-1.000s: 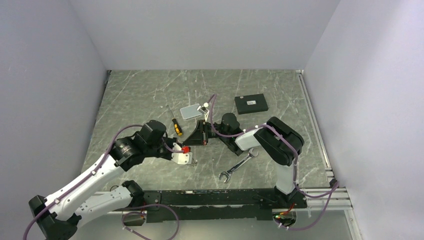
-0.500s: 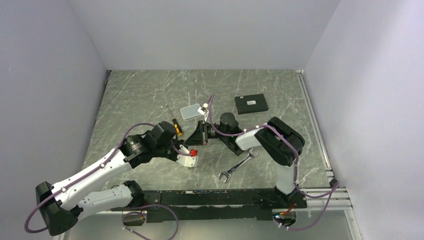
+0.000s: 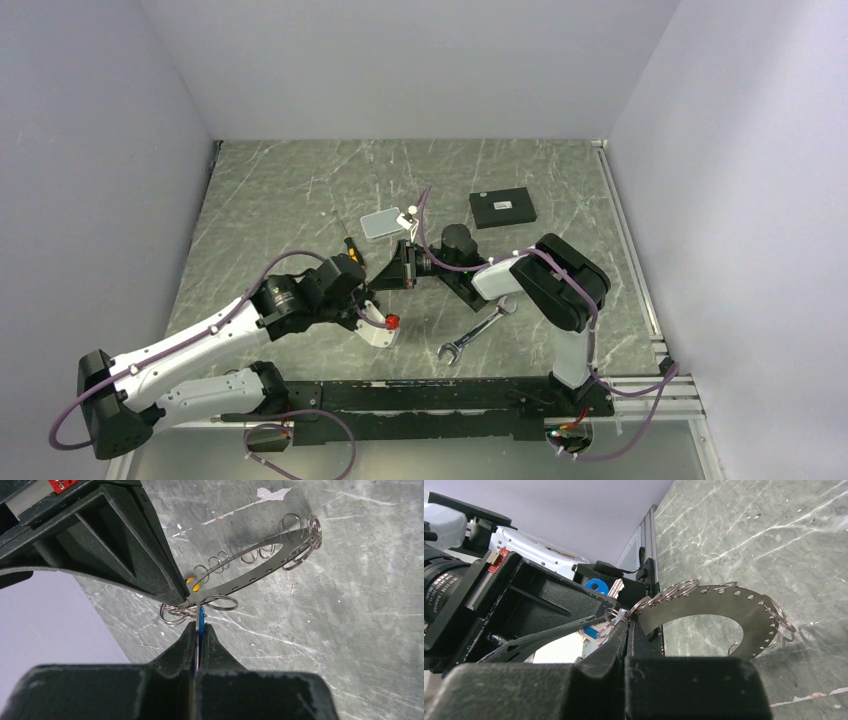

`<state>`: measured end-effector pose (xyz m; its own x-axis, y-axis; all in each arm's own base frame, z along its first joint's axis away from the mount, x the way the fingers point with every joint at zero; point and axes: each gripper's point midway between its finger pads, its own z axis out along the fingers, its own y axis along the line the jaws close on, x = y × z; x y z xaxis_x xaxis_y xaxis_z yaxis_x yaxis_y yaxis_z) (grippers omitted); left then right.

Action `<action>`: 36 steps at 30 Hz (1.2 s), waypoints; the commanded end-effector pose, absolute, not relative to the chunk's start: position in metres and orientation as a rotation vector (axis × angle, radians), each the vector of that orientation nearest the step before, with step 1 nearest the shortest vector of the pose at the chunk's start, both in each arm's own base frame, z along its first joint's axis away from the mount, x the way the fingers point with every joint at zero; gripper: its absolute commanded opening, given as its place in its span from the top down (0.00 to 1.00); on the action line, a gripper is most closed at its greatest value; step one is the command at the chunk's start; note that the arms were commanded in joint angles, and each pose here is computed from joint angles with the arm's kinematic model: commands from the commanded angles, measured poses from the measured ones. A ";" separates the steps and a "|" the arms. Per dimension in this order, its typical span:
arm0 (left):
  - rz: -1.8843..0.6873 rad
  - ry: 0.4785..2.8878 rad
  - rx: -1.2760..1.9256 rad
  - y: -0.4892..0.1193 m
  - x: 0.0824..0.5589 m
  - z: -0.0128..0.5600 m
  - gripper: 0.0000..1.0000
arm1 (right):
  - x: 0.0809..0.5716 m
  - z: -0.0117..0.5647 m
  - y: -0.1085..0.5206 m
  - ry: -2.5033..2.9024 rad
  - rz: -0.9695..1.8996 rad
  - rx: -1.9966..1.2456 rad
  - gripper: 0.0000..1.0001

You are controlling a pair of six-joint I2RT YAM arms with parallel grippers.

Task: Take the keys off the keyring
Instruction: Remove the key from the keyring.

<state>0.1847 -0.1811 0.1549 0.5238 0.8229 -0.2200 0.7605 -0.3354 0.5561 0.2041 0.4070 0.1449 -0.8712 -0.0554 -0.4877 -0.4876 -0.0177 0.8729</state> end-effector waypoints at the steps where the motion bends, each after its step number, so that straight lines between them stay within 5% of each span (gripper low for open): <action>1: 0.110 1.225 2.181 -0.186 0.177 0.152 1.00 | 0.230 0.174 0.403 1.821 1.899 -0.498 1.00; 36: 0.155 1.357 2.125 -0.189 0.189 0.179 1.00 | 0.239 0.160 0.404 1.913 1.765 -0.497 1.00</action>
